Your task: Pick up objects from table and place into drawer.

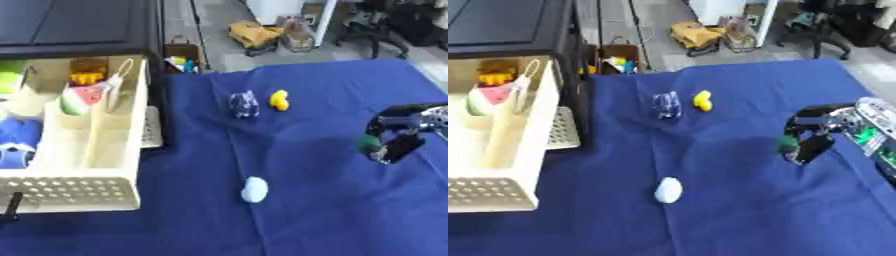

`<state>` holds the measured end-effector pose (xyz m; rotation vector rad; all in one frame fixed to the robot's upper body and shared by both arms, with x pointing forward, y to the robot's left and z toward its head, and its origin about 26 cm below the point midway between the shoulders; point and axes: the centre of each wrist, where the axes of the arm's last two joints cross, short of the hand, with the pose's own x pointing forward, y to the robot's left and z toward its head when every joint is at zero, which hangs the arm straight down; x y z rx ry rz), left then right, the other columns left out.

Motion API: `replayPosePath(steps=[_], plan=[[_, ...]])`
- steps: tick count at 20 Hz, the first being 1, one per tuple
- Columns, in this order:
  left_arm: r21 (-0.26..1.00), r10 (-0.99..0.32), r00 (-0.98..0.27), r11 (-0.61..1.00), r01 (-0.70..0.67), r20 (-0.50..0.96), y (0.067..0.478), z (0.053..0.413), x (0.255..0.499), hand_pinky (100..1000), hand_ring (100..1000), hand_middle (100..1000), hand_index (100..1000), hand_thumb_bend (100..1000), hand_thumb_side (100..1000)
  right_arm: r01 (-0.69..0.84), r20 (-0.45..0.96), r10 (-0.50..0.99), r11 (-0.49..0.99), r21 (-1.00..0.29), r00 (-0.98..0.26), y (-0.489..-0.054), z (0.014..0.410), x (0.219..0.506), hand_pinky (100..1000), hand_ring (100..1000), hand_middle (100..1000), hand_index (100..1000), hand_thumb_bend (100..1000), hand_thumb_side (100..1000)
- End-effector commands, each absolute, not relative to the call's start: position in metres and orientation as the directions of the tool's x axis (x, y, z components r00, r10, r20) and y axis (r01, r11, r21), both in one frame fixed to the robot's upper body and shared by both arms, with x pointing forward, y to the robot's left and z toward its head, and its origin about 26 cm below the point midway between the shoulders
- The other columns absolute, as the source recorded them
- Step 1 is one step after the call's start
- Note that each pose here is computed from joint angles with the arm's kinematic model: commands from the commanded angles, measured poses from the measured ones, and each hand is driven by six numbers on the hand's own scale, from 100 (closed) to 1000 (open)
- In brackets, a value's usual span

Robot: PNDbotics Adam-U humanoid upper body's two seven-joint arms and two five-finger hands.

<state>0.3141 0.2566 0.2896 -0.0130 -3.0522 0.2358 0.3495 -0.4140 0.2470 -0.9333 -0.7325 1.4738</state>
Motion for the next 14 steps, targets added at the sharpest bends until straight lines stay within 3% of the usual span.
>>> replayPosePath(steps=[1,14], plan=[[-0.138,0.014,-0.999,0.99,0.007,0.05,0.256,0.297,0.311,485,566,612,756,309,1000,-0.402,-0.217,0.976,-0.193,-0.895,0.012,-0.411,0.283,0.342,854,896,648,641,100,472],[-0.13,0.016,-0.998,0.992,0.009,0.058,0.256,0.296,0.311,485,567,611,757,313,1000,-0.184,-0.322,0.94,-0.338,-0.923,-0.115,-0.359,0.348,0.326,857,900,628,630,100,564]])
